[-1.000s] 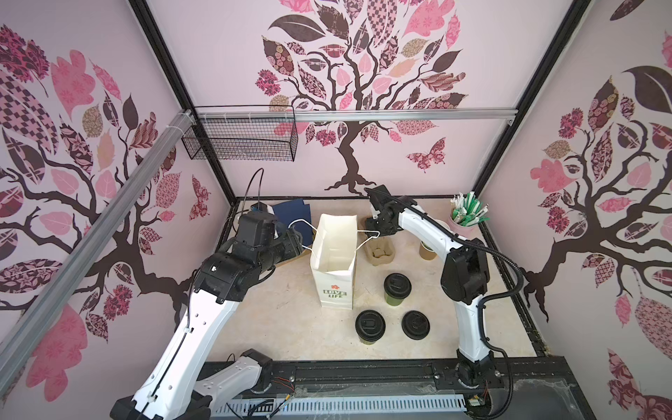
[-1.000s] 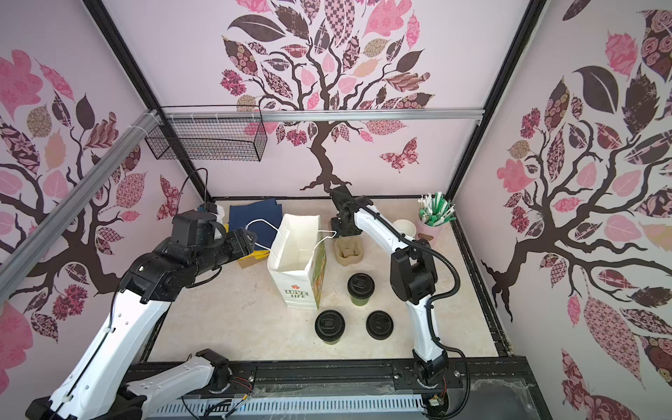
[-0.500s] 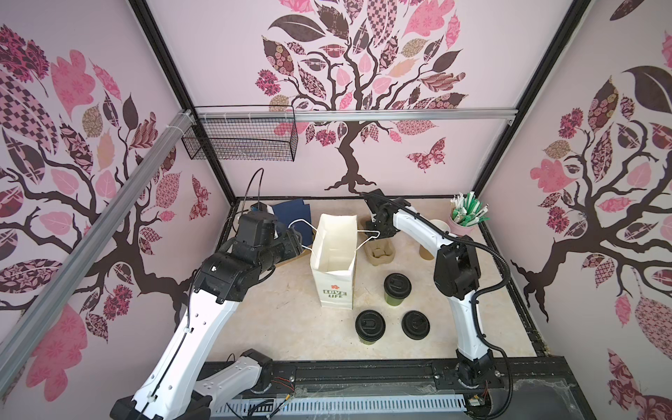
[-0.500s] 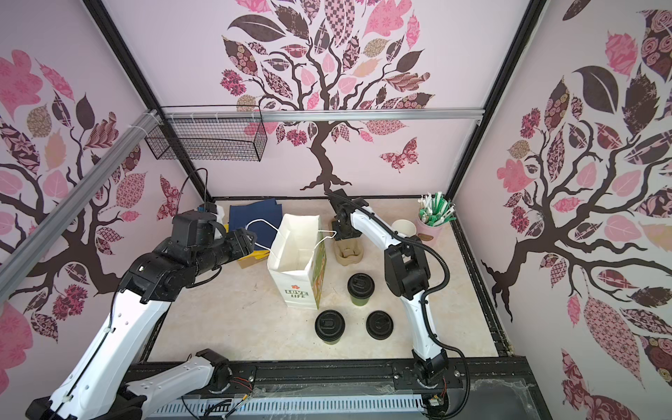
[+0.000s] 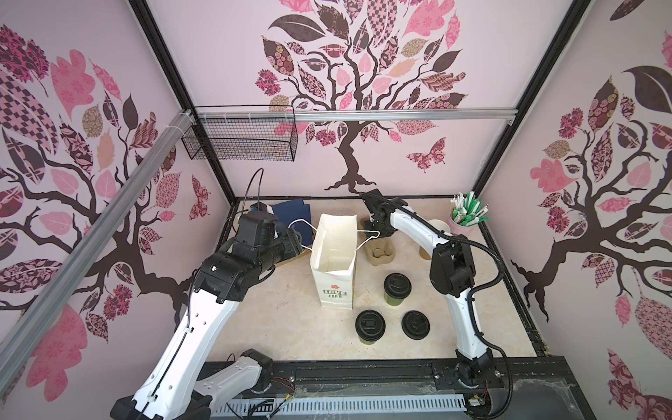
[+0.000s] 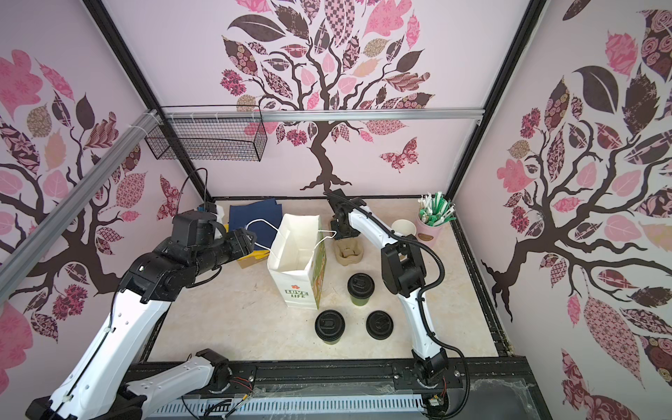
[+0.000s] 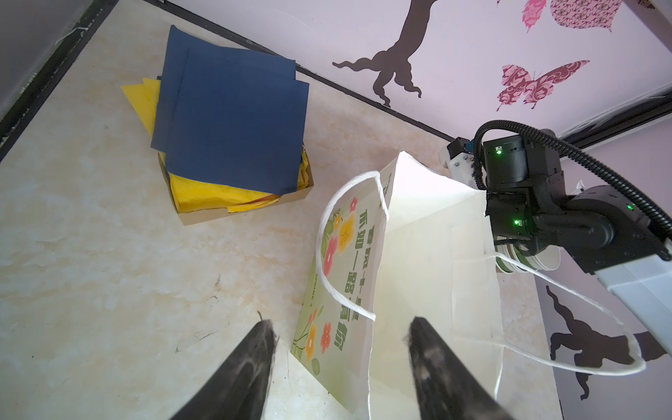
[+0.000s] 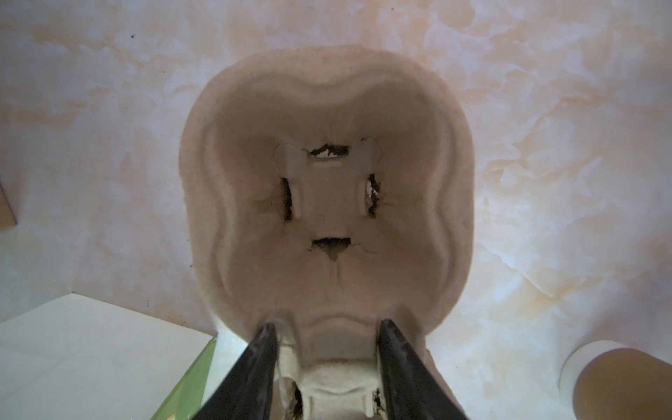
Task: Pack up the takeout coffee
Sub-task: 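Grasp the top brown pulp cup carrier with the right gripper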
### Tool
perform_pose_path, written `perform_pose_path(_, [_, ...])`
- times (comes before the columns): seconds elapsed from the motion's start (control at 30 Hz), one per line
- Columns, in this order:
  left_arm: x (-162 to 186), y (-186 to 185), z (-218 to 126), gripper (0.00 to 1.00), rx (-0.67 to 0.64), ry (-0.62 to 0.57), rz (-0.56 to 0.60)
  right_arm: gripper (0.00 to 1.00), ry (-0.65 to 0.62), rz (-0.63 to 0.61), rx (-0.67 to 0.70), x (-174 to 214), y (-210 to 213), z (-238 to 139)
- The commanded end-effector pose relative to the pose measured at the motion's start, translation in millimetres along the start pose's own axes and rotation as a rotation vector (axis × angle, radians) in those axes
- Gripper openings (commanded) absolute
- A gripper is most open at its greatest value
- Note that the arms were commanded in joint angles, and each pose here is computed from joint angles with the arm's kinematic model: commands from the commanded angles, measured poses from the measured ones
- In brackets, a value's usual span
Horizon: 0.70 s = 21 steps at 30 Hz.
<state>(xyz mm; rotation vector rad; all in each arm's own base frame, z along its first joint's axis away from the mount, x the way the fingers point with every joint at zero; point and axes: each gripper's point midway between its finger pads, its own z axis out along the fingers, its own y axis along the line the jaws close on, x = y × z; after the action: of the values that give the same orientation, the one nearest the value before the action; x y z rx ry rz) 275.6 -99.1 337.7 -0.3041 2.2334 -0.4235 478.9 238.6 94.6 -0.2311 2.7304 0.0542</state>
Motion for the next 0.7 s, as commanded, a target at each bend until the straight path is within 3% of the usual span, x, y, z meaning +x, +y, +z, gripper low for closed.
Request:
perform_pose_path(0.0, [-12.6,-3.8,-10.4,0.63,0.013,-0.042,-0.005,0.49,0.038,0.011,0.030,6.9,-2.2,12.6])
perform_pose_path(0.67, [-14.2,-2.4,-11.7,0.63,0.005,-0.049,0.001,0.43,0.057,0.043,0.034,11.2,-3.1,17.2])
